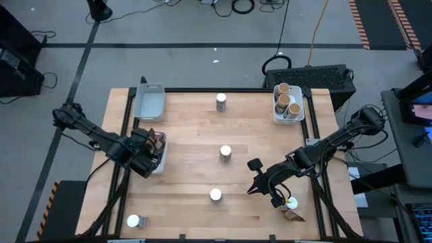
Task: Sort spices by type
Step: Put the orange seasoning pack into the left white bin
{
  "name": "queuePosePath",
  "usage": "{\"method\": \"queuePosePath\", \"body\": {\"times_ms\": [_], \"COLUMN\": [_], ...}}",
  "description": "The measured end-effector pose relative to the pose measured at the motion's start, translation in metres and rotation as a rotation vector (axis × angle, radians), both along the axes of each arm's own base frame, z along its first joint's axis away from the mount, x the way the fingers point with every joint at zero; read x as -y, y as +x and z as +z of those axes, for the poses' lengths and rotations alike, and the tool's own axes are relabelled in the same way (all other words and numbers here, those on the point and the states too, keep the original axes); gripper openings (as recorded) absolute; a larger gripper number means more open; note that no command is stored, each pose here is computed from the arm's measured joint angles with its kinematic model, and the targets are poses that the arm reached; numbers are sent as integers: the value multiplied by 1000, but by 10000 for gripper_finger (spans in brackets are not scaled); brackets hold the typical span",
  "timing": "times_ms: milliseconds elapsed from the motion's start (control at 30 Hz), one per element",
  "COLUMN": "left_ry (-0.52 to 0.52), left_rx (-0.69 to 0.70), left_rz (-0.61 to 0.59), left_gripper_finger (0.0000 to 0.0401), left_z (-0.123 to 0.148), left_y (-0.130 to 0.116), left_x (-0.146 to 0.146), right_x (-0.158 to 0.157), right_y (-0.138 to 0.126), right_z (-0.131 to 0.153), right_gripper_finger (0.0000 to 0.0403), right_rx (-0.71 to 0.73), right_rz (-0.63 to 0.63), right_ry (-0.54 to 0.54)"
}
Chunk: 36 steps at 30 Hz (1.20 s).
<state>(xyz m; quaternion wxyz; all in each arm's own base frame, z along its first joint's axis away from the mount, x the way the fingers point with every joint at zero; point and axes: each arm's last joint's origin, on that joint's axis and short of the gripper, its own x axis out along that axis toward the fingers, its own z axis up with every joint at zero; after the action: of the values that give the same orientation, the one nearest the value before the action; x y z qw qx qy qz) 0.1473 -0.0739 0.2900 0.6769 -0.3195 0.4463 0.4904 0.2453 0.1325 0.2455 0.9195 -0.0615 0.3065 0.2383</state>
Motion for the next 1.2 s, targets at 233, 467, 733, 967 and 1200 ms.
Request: {"method": "queuePosePath", "body": {"times_ms": [233, 467, 733, 967, 1200], "left_ry": [-10, 3, -6, -17, -19], "left_rx": [-92, -137, -134, -117, -114], "left_rz": [32, 82, 85, 85, 84], "left_gripper_finger": [4, 4, 4, 4, 4], "left_z": [-23, -44, -63, -79, -82], "left_y": [-8, -13, -14, -14, -14], "left_x": [-3, -5, -5, -6, -6], "right_x": [0, 0, 0, 0, 0], "right_y": [0, 0, 0, 0, 0], "right_z": [0, 0, 0, 0, 0], "right_gripper_finger": [0, 0, 0, 0, 0], "right_rx": [0, 0, 0, 1, 1], "right_rz": [1, 1, 1, 1, 1], "right_ry": [-1, -2, -2, -2, -2]}}
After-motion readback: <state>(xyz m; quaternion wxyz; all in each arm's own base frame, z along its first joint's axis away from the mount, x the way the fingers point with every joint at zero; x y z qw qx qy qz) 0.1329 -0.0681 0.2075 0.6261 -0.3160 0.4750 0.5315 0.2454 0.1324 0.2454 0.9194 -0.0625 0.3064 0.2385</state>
